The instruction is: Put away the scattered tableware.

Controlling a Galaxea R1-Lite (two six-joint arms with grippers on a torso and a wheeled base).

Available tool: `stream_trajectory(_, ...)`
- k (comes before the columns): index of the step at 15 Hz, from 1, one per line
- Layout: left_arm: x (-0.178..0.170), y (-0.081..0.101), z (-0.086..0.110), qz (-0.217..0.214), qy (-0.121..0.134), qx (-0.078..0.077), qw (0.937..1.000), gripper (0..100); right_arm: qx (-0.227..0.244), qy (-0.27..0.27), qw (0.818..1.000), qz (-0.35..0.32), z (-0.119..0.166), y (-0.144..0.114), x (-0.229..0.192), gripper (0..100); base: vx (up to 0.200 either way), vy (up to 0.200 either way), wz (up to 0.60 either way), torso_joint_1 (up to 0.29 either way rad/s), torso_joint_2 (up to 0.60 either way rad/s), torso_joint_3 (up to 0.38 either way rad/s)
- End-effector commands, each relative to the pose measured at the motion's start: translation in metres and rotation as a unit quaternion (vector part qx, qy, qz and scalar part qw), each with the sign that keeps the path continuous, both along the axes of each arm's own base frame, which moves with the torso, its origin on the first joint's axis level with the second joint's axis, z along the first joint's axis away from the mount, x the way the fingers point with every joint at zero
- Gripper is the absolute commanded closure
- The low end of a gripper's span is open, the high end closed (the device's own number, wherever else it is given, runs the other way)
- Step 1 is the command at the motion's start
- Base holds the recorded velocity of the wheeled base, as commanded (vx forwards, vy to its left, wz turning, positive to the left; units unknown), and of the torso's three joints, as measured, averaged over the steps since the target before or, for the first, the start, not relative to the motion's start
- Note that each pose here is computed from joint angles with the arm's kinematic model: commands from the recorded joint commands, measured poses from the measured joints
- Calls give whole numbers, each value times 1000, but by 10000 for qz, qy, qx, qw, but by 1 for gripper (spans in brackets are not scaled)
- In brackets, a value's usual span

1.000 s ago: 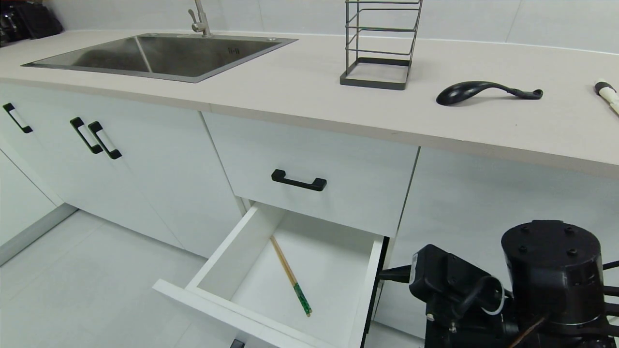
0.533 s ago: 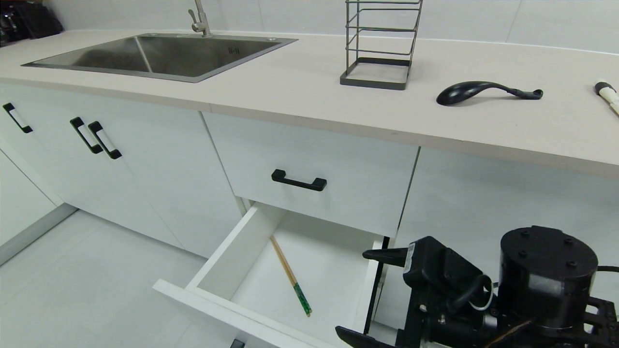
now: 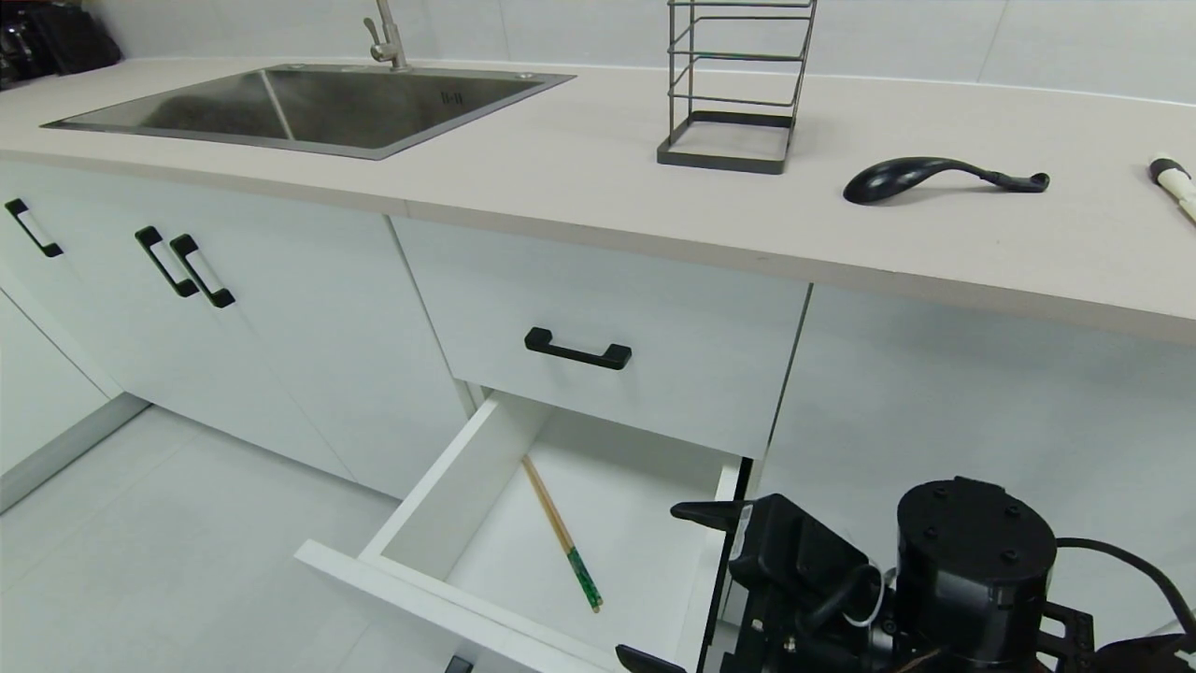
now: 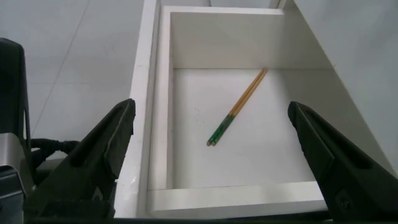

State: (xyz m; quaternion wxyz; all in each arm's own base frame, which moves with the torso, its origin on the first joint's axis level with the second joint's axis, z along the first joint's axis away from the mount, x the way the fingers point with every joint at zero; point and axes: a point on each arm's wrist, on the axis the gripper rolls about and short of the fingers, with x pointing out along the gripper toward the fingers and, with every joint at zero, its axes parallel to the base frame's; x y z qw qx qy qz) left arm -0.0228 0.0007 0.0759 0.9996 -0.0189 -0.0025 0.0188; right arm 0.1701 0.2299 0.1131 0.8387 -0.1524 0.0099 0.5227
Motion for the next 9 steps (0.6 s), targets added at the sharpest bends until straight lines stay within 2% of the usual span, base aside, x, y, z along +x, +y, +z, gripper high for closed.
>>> stream_trajectory(1, 0, 0, 0, 3, -10, -3, 10000, 0, -25, 19, 10000, 59, -2, 3, -2, 0, 0, 0, 0, 0, 0, 0)
stream_trajectory(4, 0, 0, 0, 3, -10, -3, 10000, 0, 0, 19, 9999, 156, -1, 7, -7, 0, 0, 0, 0, 17, -24, -9)
stream_trajectory(9, 0, 0, 0, 3, -10, -3, 10000, 0, 93, -49, 9997, 210, 5, 10, -8, 0, 0, 0, 0, 220, -119, -88)
